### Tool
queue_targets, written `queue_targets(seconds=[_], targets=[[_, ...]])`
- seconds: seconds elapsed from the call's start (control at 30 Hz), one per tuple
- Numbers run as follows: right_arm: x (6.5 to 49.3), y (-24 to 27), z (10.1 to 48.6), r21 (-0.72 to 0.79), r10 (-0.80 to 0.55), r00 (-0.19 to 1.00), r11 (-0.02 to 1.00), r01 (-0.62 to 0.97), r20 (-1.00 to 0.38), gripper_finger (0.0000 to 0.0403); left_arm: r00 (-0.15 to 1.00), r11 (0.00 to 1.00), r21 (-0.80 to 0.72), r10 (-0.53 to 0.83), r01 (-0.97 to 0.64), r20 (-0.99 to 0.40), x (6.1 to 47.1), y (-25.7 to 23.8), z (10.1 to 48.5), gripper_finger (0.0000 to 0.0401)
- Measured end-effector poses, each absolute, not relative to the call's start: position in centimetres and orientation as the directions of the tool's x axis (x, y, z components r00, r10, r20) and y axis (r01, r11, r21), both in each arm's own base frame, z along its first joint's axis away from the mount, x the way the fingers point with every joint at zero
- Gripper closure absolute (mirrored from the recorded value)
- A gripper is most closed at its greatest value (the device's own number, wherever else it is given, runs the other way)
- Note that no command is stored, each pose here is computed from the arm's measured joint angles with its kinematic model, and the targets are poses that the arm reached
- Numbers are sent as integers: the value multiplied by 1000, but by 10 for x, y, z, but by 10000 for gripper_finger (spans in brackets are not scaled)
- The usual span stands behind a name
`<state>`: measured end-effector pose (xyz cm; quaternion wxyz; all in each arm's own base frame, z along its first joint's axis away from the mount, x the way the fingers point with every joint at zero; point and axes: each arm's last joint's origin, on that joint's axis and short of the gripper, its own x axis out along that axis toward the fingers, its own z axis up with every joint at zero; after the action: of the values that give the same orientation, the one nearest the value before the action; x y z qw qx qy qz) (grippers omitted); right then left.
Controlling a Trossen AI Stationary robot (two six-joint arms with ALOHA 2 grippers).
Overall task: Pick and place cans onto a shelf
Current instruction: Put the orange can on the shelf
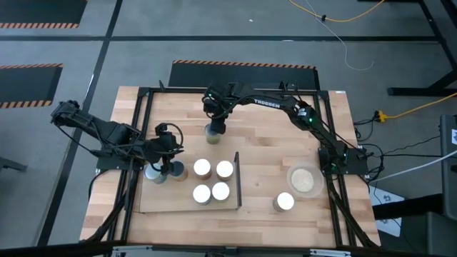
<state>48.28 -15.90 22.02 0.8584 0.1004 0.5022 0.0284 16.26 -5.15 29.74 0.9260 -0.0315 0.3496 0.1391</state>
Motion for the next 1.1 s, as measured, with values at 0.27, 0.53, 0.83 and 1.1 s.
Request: queue_targets(seconds=[0.27, 0.53, 0.83, 1.1], targets=[[486, -160, 225, 206, 144, 529, 977, 60, -836, 372, 717, 960, 37, 234, -279, -657, 163, -52, 297, 346], [487, -160, 256, 186, 125, 598, 982, 41, -792, 372, 717, 960, 37, 234, -279, -657, 163, -52, 297, 346], [454, -139, 312, 240, 228, 588, 969, -59, -776, 373, 717, 961, 32, 228, -275, -659, 163, -52, 297, 346], [417, -82, 362, 249, 298, 502, 954, -165, -812, 373, 718, 961, 31, 227, -276, -658, 163, -52, 297, 346]])
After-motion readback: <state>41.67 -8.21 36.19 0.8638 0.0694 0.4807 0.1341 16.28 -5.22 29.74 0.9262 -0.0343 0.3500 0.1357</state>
